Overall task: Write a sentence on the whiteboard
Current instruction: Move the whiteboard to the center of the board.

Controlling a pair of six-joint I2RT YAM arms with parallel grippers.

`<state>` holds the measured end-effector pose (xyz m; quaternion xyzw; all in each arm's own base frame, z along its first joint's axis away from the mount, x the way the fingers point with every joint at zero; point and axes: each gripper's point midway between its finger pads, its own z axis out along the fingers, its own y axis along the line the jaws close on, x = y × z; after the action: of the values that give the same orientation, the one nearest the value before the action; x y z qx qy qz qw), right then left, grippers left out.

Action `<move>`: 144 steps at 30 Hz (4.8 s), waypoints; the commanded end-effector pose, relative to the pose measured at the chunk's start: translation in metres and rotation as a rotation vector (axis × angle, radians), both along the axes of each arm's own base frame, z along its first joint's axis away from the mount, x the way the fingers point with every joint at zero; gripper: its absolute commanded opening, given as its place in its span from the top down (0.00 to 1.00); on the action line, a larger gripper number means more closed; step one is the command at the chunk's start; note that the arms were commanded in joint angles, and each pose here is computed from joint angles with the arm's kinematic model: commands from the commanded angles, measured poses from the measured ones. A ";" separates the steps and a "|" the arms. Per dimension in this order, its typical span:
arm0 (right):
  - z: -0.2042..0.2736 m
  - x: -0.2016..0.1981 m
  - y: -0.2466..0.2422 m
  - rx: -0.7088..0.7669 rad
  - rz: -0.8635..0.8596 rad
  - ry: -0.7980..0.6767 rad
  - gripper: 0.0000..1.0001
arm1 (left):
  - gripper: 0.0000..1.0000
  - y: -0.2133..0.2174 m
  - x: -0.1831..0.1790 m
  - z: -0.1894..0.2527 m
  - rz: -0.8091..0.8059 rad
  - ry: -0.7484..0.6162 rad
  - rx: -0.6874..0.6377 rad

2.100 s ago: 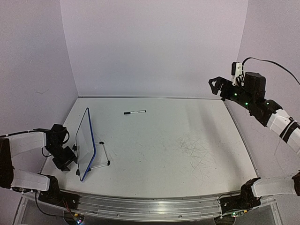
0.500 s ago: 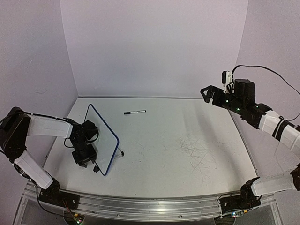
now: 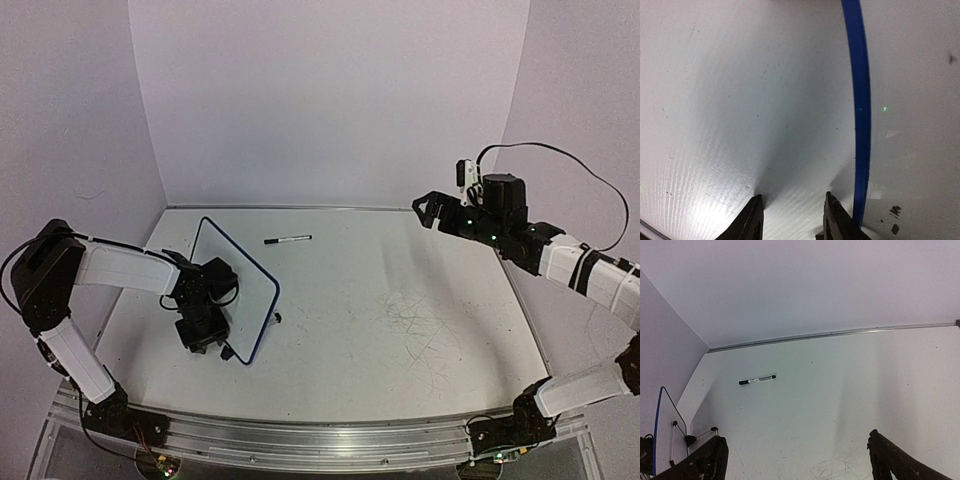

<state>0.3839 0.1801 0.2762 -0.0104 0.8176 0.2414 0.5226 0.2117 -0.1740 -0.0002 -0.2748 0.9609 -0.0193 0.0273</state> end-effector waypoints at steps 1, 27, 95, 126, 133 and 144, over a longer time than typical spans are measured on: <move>0.000 0.001 0.012 0.021 0.023 -0.011 0.02 | 0.59 -0.128 0.041 0.011 -0.089 -0.159 -0.491; -0.012 -0.014 0.062 -0.029 0.079 0.052 0.02 | 0.36 -0.053 0.016 0.055 -0.181 -0.380 -0.328; -0.048 -0.085 0.025 -0.357 -0.044 0.126 0.02 | 1.00 -0.201 0.065 0.026 -0.610 -0.576 -0.086; -0.221 -0.116 0.150 -0.343 0.087 0.490 0.44 | 0.16 -0.080 0.088 0.183 -0.580 -0.990 -0.277; -0.235 -0.100 0.150 -0.369 0.001 0.465 0.46 | 0.16 -0.067 0.096 0.190 -0.555 -1.025 -0.270; -0.235 -0.082 0.131 -0.429 -0.119 0.371 0.69 | 0.12 -0.072 0.096 0.193 -0.573 -1.045 -0.293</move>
<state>0.2849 0.3153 0.0277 -0.0495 0.9459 0.0483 0.3170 0.3058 -0.2412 0.1779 0.0272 0.8597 -0.2723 0.4312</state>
